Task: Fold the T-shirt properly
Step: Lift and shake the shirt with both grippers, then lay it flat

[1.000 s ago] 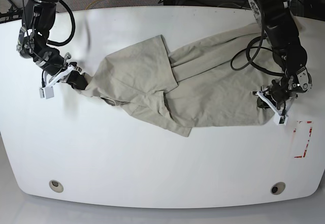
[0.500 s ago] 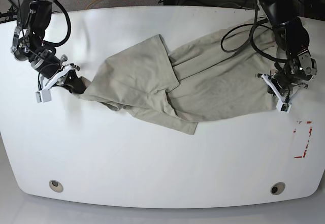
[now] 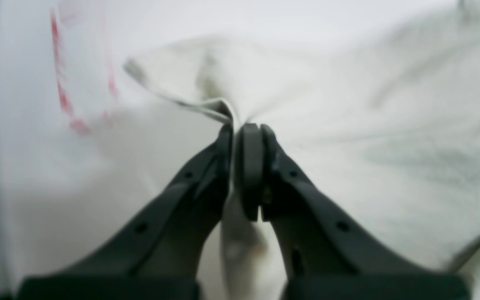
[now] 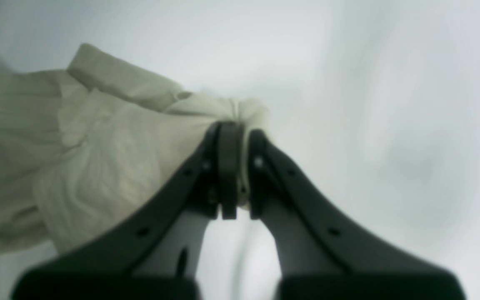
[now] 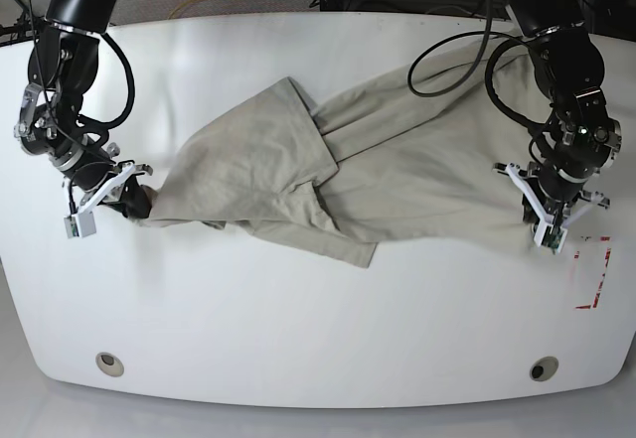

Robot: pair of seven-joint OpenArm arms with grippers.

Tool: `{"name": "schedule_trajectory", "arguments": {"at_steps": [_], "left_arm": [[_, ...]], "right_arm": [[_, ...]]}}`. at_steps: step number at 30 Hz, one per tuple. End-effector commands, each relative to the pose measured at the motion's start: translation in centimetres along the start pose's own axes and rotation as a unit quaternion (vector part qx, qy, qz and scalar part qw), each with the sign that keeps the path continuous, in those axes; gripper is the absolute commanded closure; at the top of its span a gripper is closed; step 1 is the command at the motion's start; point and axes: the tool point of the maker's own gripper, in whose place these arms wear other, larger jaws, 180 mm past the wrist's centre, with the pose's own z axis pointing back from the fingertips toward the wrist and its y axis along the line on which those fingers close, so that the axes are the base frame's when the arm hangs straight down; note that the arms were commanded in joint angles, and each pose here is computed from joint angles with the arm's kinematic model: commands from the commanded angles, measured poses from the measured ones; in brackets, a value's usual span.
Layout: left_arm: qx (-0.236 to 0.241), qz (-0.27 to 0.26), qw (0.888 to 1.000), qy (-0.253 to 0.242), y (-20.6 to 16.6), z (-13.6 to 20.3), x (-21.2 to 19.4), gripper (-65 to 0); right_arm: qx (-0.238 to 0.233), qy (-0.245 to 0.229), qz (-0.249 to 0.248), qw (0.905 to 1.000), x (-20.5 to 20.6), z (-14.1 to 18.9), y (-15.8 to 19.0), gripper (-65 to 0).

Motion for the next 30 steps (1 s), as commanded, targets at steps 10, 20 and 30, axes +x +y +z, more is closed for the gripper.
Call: {"name": "schedule_trajectory", "arguments": {"at_steps": [10,20,30], "left_arm": [[0.092,-0.036,0.986,-0.136,4.9,2.8,12.6,-0.8],[0.165,-0.029,0.963,-0.212,10.4,8.1,22.1,-0.8],[0.195,-0.025,0.939,-0.281,12.6,12.3,27.3,-1.0]], "right_arm": [[-0.031,-0.093,0.032,0.9946,13.4,-0.2,-3.6,0.0],[-0.043,-0.172,0.110,0.9780,27.8,3.4,-2.5,0.0],[-0.054,-0.203,0.184,0.9604,34.7,8.1,-0.4,0.0]]}}
